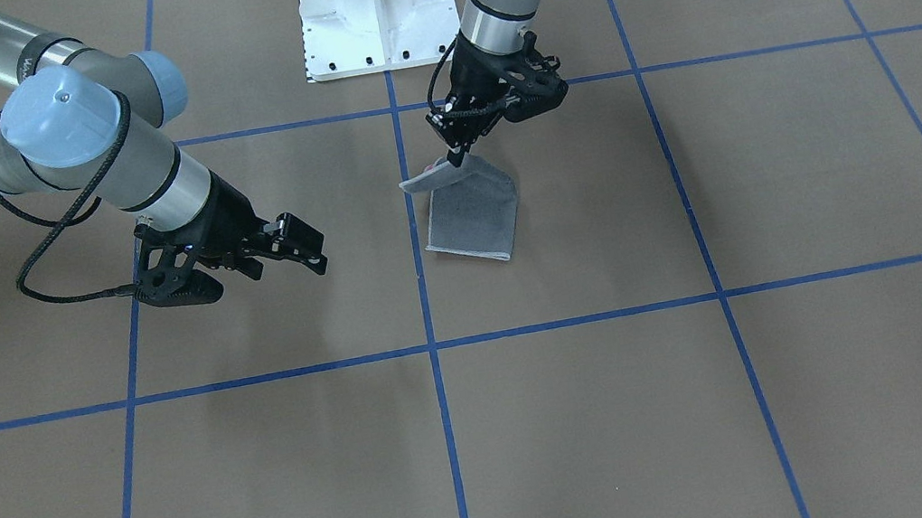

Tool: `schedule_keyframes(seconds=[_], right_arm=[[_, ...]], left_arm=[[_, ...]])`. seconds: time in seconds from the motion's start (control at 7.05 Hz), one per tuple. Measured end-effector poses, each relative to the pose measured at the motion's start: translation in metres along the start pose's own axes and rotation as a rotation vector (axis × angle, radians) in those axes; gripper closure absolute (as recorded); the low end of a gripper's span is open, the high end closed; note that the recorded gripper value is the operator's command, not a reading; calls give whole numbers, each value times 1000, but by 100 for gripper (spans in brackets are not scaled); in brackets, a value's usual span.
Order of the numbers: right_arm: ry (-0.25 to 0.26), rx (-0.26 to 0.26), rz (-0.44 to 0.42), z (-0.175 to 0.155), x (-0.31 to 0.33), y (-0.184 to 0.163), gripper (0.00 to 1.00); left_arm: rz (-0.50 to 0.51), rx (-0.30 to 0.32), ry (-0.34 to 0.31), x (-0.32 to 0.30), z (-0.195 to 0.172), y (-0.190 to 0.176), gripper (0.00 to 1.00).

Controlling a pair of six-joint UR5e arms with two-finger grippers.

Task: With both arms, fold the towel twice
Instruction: 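Lift the strip end with the left gripper and fold it over the far half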

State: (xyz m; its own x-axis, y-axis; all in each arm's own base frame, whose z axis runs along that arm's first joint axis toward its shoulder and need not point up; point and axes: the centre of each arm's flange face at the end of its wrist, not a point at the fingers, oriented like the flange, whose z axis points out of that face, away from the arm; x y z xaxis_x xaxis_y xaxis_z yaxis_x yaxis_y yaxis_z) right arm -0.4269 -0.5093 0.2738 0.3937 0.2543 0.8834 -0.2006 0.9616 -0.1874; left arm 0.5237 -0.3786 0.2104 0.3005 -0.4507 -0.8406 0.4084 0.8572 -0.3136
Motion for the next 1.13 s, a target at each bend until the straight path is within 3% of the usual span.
schedule_keyframes(seconds=[0.43,1.13], right_arm=[[2,1,-1,1,1,-1,0],[4,0,0,2,0,0,0]], left_arm=[[-25,44,13,9,31,-40,100],[-47,60,-38,-5,53,-74,100]])
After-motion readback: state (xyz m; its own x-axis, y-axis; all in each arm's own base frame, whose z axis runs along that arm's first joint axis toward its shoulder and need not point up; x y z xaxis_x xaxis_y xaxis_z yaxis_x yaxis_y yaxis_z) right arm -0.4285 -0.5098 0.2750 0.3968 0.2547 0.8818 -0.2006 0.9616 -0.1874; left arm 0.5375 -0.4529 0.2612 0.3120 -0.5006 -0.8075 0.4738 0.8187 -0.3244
